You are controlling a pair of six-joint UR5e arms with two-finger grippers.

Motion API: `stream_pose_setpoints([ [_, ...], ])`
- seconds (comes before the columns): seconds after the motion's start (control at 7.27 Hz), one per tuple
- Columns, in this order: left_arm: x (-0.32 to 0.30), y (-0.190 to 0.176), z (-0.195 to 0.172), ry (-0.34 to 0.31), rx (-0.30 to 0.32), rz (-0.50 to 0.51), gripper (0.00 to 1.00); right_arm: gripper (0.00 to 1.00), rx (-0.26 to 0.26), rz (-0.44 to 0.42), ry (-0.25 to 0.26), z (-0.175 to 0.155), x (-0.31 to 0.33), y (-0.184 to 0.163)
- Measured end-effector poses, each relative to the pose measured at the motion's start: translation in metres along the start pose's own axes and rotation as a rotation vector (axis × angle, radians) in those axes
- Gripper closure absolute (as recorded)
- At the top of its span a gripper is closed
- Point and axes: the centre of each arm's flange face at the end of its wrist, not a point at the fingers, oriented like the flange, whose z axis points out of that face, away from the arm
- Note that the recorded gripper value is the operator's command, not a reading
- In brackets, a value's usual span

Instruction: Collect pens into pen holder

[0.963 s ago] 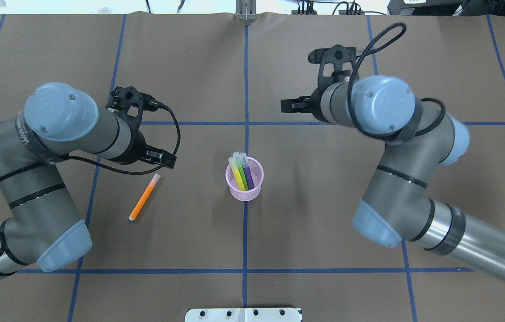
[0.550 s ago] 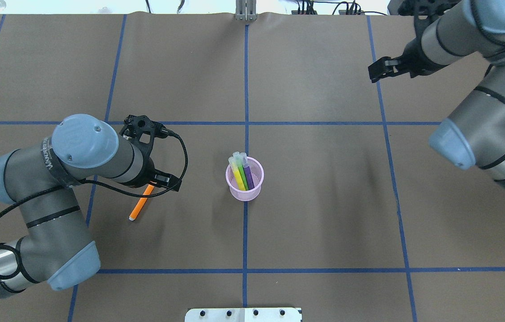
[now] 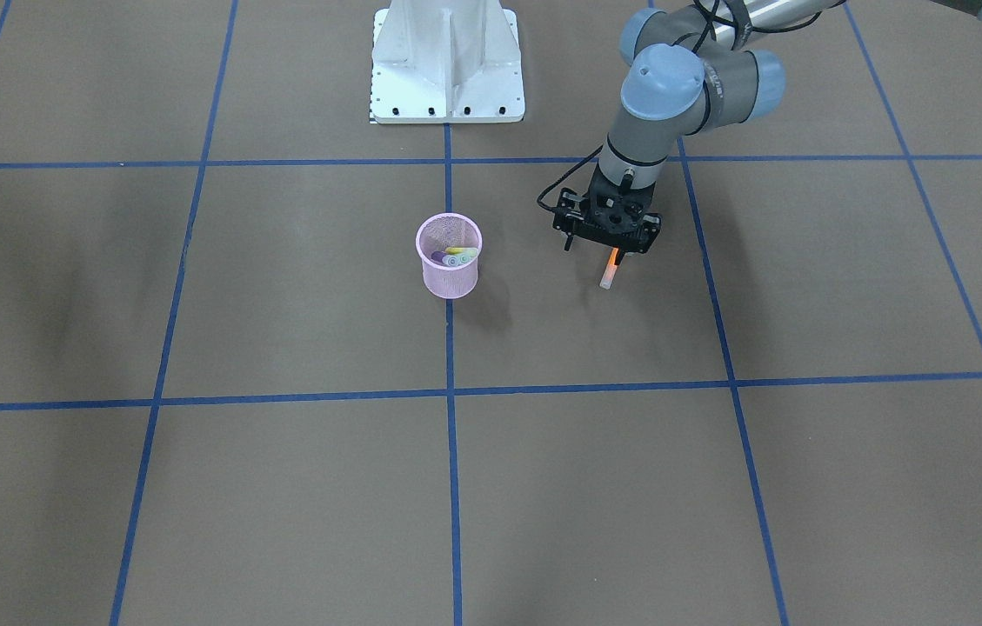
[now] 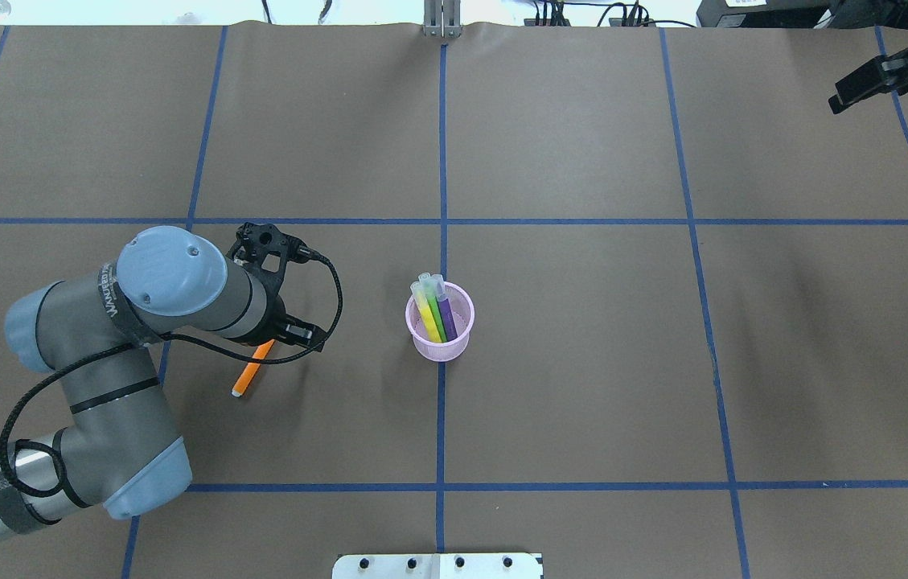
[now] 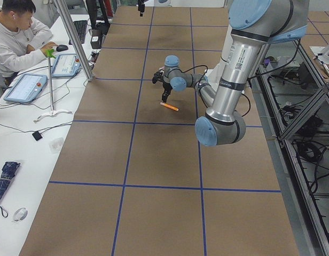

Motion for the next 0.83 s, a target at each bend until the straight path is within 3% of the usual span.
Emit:
stream_pose_setpoints([
  [0.28, -0.008, 0.002, 0.004, -0.012, -0.008, 0.031, 0.29, 0.0, -0.012, -0.015, -0.005, -0.002, 0.034, 0.012],
  [0.83, -0.02, 0.008, 0.016, -0.034, -0.028, 0.048, 0.48, 0.0, -0.023, -0.023, -0.002, 0.001, 0.048, 0.023],
])
